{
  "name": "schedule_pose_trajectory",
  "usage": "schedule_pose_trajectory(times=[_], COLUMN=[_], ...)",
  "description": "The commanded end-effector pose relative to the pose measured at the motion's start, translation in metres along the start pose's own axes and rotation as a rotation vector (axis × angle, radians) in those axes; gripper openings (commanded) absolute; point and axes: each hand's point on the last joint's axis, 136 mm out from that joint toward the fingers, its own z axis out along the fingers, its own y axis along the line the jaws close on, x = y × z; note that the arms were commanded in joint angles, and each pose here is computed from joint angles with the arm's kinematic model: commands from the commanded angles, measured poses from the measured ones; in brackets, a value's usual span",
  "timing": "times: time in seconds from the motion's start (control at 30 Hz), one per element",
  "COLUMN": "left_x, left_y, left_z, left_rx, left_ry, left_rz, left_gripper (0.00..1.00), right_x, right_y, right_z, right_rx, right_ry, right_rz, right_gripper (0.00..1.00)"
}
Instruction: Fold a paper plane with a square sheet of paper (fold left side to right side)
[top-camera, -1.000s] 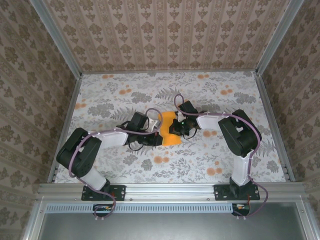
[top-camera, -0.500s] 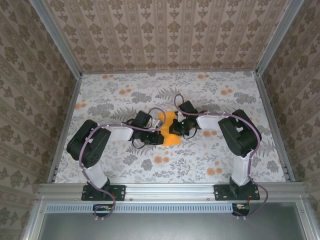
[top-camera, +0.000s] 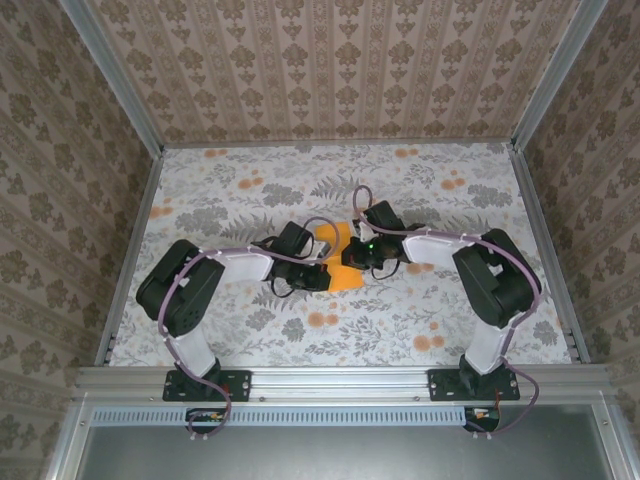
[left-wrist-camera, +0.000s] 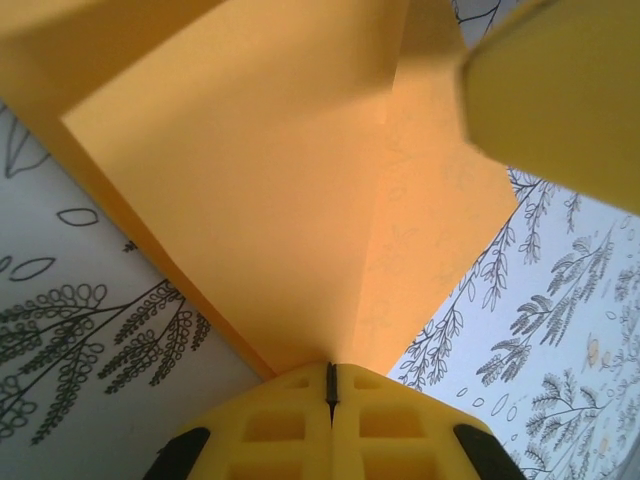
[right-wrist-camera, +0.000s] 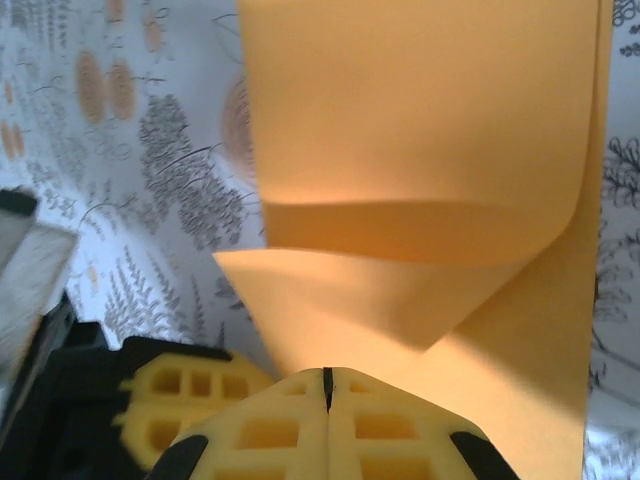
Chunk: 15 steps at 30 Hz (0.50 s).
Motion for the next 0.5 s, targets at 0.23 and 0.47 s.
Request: schedule_pose_trajectory(times=[0.23,0.47], left_x=[0.028,0.029], left_y=[0.026,0.027], left_z=[0.001,0.001], left_rx=[-0.184,-0.203], left_ry=[0.096,0.107], left_rz=[0.004,0.010], left_gripper=[0.02,0.01], right_x=[0.021,0.022], right_y=[0.013,0.007], right_z=[0.015,0.027], right_rx=[-0.039,-0.007], right_ry=[0.074,0.096], right_rz=[-0.055,-0.054], right_gripper=[0.00,0.00])
